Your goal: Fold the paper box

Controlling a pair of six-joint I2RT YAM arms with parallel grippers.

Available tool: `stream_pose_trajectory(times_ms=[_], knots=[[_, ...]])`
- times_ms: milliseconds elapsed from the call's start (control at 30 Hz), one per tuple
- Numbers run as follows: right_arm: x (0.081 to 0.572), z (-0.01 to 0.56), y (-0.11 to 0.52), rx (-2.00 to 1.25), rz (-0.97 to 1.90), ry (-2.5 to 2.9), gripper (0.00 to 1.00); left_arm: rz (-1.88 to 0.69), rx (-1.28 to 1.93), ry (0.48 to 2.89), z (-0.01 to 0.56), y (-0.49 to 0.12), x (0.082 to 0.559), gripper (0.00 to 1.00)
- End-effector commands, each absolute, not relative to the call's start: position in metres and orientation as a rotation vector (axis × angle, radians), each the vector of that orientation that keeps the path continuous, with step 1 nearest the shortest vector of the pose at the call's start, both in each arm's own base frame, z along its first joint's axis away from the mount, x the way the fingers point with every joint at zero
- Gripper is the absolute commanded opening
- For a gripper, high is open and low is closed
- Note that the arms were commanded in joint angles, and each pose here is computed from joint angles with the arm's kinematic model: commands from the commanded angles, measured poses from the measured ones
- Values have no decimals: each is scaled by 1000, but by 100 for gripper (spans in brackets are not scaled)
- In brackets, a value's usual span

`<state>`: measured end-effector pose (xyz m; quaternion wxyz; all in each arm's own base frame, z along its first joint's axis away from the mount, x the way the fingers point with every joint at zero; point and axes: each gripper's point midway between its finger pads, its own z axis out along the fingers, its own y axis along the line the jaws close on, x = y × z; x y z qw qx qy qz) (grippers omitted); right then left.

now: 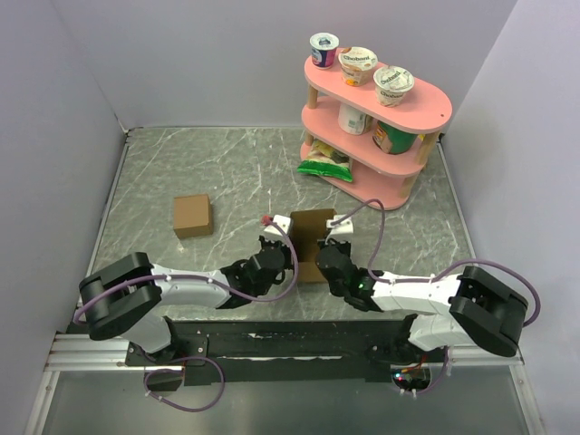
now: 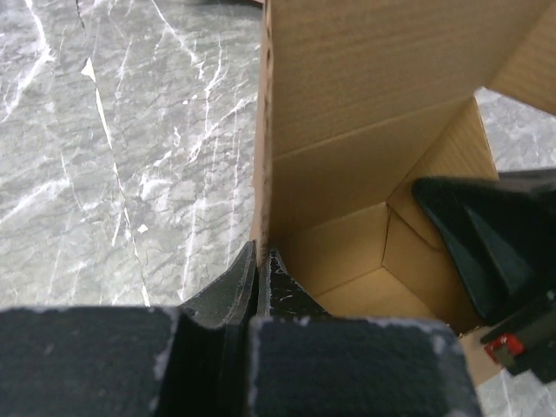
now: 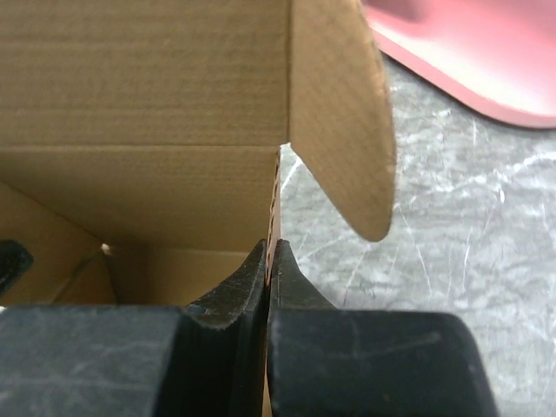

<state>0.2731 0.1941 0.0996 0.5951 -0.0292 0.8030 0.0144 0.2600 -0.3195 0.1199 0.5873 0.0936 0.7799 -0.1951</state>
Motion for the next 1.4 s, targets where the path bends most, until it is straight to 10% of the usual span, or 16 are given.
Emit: stream_pose_trajectory(times_ms=[0, 1367], knots=[[255, 94, 218, -47, 196, 1869, 0, -523, 282, 1882, 118, -342, 243, 1], [252, 141, 221, -19, 54, 1663, 2, -622, 164, 1782, 195, -350, 261, 1]])
